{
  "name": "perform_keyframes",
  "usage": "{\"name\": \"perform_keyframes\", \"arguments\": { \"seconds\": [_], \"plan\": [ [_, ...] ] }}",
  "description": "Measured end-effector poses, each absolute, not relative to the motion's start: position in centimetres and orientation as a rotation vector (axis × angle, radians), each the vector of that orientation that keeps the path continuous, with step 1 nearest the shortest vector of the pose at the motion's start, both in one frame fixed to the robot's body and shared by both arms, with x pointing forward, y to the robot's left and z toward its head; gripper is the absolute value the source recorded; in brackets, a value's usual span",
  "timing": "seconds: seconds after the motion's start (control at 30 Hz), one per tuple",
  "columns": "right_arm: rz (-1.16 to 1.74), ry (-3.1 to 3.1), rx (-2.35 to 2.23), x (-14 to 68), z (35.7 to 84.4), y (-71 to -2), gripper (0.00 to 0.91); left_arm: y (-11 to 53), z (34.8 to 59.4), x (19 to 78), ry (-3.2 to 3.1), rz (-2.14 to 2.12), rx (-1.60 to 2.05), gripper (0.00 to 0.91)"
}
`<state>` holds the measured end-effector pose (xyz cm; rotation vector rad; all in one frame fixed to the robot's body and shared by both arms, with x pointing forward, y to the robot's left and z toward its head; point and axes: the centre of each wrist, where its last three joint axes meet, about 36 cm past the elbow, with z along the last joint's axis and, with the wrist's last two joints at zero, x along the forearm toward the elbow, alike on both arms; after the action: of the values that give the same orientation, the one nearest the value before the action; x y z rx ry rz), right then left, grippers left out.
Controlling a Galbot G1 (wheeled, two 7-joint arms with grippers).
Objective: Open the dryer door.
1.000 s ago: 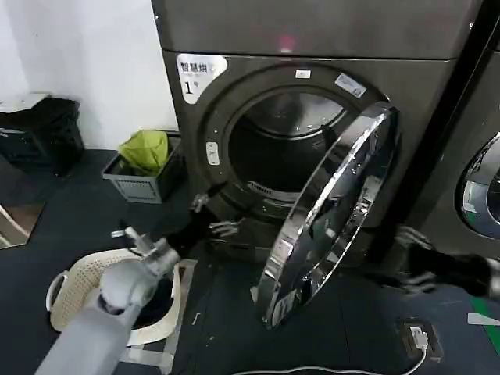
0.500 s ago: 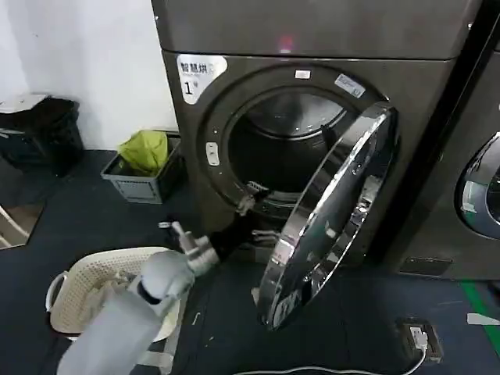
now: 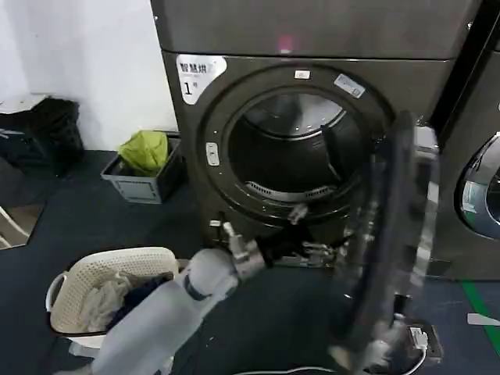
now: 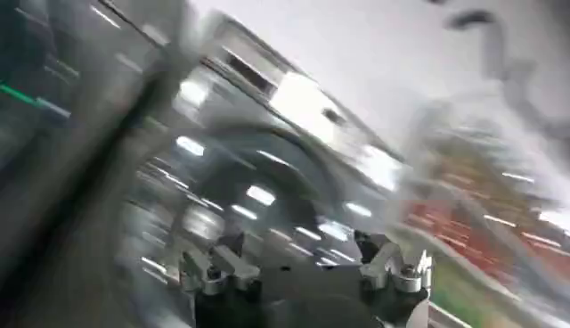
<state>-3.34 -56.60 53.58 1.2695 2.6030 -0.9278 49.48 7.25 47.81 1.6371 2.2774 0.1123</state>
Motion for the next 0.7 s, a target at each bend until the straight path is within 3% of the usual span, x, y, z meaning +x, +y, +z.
{"name": "perform_keyframes", "arguments": {
  "seconds": [0.4,0.7],
  "plan": [
    [-1.083,2.045,2.275,-10.6,53.7,-55.8,0.907,0.5,47.4,48.9,2.206,0.108,1.747,0.907],
    [-1.120,1.802,2.553,-14.2,54.6,-54.6,0.907,-4.4,47.5,49.3,2.175,0.089,1.796,0.907]
  ]
}}
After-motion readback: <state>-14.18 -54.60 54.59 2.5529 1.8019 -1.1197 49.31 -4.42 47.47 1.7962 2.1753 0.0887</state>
